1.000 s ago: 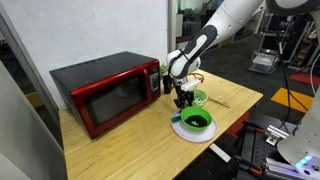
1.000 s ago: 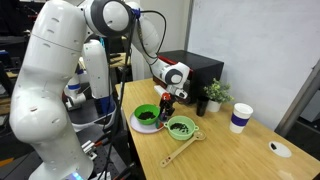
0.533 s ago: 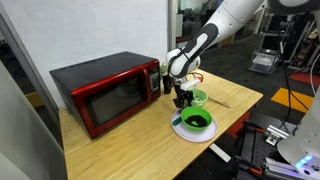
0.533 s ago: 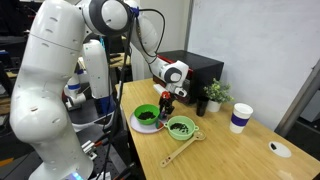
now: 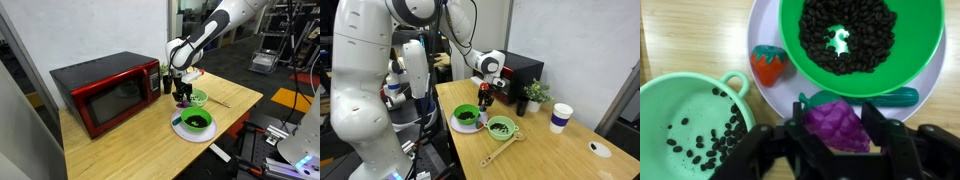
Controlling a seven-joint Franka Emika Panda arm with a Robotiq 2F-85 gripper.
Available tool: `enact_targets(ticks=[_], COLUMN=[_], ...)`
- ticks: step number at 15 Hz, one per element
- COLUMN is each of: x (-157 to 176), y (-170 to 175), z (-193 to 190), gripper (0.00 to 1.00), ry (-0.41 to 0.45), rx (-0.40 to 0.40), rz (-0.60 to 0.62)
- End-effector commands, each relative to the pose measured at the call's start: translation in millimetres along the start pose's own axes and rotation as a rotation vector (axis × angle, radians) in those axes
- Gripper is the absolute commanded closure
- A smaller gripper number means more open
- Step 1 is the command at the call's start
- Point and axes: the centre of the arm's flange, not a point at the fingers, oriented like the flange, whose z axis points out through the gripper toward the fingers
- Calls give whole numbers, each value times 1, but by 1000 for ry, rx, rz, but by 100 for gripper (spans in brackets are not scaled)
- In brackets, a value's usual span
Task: Put the purple object in the light green bowl
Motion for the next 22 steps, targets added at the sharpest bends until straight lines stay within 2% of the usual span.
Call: enact_targets(ticks=[1, 7, 12, 17, 22], x=[-20, -27, -25, -22, -21], y=[8, 33, 83, 140, 170], z=[-23, -62, -83, -81, -67], gripper=[64, 64, 64, 64, 64], ry=[32, 93, 109, 99, 73], rx=[2, 48, 126, 226, 279], rz=[-13, 27, 99, 191, 268])
